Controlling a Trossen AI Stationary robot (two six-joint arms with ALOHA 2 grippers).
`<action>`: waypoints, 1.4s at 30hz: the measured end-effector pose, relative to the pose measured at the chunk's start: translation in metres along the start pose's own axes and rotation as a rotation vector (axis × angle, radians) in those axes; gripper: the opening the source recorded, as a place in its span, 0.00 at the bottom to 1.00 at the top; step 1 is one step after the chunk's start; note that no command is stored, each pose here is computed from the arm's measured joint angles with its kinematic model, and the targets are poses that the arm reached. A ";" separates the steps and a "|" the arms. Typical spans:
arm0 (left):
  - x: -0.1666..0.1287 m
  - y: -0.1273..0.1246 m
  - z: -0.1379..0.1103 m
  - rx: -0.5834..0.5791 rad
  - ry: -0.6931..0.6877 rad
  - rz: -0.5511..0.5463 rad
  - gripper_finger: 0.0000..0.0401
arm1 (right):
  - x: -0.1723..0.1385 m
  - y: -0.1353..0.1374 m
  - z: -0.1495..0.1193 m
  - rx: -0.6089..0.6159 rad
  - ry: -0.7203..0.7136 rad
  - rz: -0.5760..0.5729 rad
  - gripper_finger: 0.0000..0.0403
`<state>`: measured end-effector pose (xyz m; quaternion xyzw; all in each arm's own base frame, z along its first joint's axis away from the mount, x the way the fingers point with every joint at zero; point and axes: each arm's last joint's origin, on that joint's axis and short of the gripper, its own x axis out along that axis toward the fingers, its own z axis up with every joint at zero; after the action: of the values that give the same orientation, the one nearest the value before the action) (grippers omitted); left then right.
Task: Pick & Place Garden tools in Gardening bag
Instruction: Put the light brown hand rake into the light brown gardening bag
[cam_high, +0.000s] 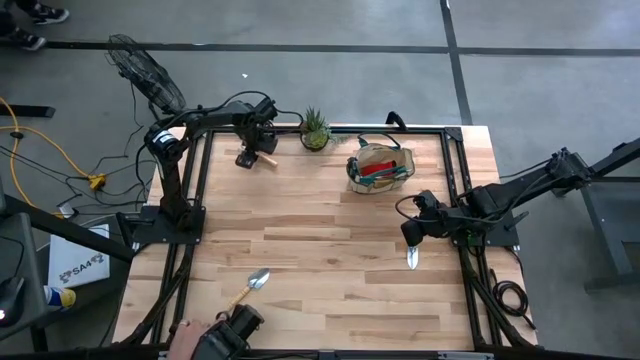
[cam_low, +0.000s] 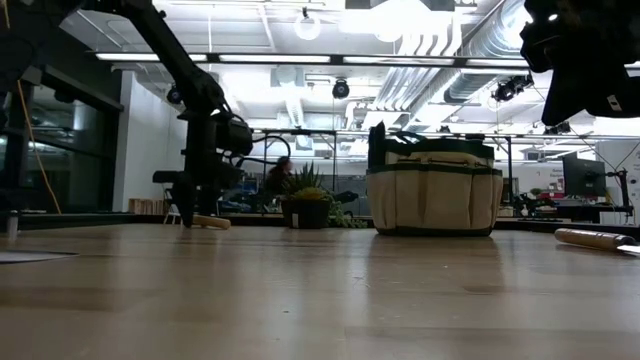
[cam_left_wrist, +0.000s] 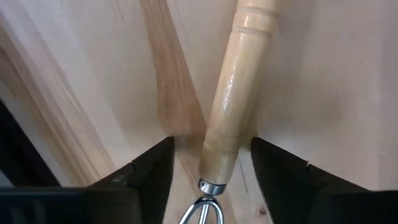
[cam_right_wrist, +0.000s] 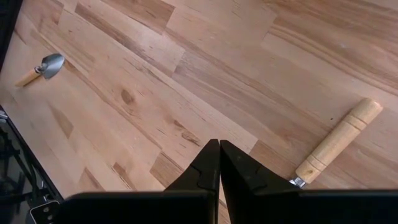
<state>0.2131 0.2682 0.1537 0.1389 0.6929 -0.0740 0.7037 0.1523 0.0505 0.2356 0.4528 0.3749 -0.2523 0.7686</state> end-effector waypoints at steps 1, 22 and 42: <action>0.000 0.000 0.000 0.000 0.001 -0.003 0.48 | 0.000 0.000 0.000 0.000 0.000 0.000 0.01; -0.001 -0.015 0.002 -0.258 -0.075 -0.195 0.16 | 0.000 0.000 0.000 -0.012 0.005 0.000 0.01; -0.055 -0.065 0.077 -0.616 -0.214 -0.198 0.16 | 0.000 0.002 -0.001 -0.080 0.045 0.027 0.01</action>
<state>0.2661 0.1784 0.2022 -0.1567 0.6149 0.0567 0.7708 0.1532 0.0523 0.2363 0.4323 0.3958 -0.2166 0.7807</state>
